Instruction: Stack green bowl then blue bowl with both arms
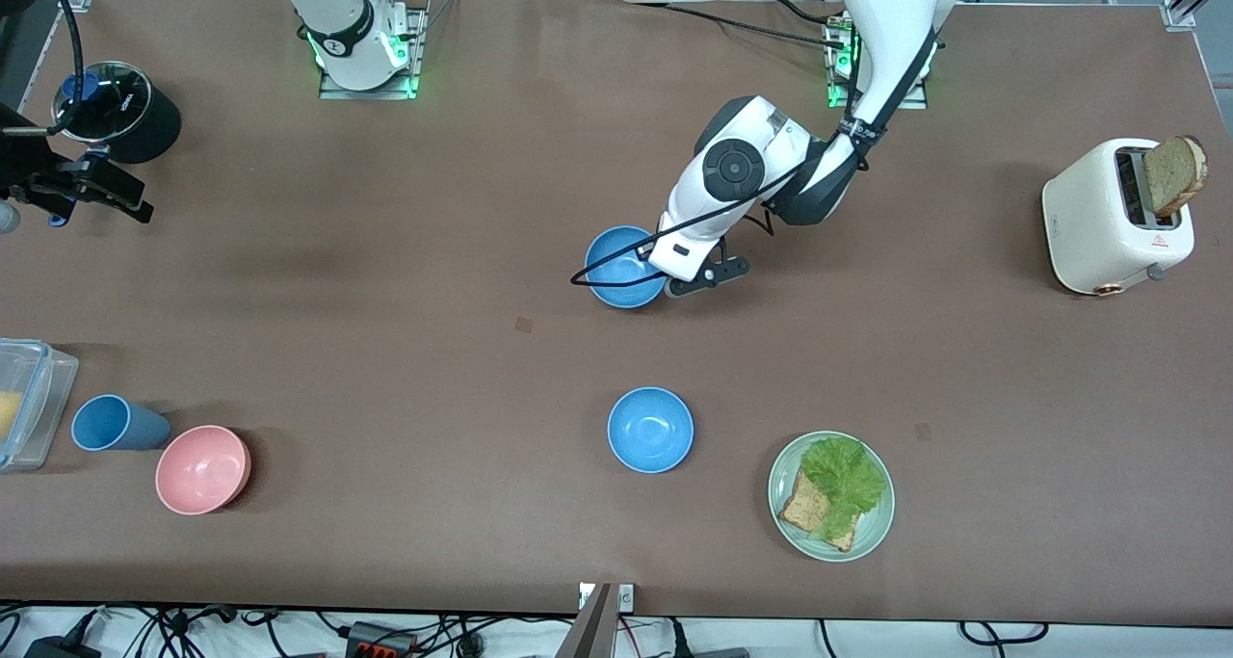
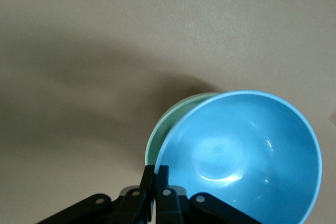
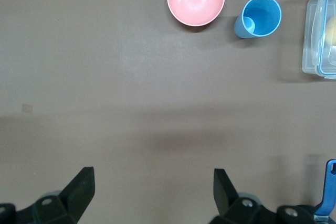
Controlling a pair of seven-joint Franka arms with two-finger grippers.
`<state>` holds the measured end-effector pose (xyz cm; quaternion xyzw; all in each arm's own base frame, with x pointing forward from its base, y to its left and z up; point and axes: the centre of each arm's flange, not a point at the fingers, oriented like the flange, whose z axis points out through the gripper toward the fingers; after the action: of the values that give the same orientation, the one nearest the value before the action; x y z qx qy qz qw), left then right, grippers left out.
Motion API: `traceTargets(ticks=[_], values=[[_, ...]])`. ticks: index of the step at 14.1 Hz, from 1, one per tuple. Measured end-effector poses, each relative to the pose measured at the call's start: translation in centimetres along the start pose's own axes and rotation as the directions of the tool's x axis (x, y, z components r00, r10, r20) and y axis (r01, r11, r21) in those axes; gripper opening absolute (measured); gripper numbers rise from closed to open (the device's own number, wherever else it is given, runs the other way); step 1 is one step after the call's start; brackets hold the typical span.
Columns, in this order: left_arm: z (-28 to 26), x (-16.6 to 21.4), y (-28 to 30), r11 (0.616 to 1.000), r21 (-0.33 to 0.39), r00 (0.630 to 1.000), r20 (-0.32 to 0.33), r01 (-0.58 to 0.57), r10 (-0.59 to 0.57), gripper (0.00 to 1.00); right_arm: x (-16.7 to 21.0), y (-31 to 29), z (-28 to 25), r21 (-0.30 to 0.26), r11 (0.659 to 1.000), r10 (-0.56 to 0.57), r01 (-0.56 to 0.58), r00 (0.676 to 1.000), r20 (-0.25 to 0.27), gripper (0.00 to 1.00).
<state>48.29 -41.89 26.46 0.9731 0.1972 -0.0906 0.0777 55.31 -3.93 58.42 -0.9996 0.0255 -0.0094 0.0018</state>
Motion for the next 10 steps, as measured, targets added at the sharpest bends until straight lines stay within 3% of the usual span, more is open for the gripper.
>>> traceTargets(ticks=[2, 4, 7, 10], values=[[0.0, 0.1, 0.0, 1.000, -0.001, 1.000, -0.001, 0.008, -0.008, 0.16, 0.0, 0.0, 0.0, 0.000, 1.000, 0.000, 0.000, 1.000, 0.000, 1.00], [-0.5, 0.8, -0.2, 0.999, -0.015, 0.999, 0.008, 0.039, -0.039, 0.36, 0.0, 0.0, 0.0, 0.000, 1.000, 0.000, 0.000, 1.000, 0.000, 1.00], [-2.8, 3.6, -1.5, 0.994, -0.033, 0.994, 0.033, 0.101, -0.100, 0.40, 0.0, 0.0, 0.0, 0.000, 1.000, 0.000, 0.000, 1.000, 0.000, 1.00], [-8.2, 7.6, -3.8, 0.997, -0.016, 0.996, 0.057, 0.069, -0.068, 0.40, 0.0, 0.0, 0.0, 0.000, 1.000, 0.000, 0.000, 1.000, 0.000, 1.00]])
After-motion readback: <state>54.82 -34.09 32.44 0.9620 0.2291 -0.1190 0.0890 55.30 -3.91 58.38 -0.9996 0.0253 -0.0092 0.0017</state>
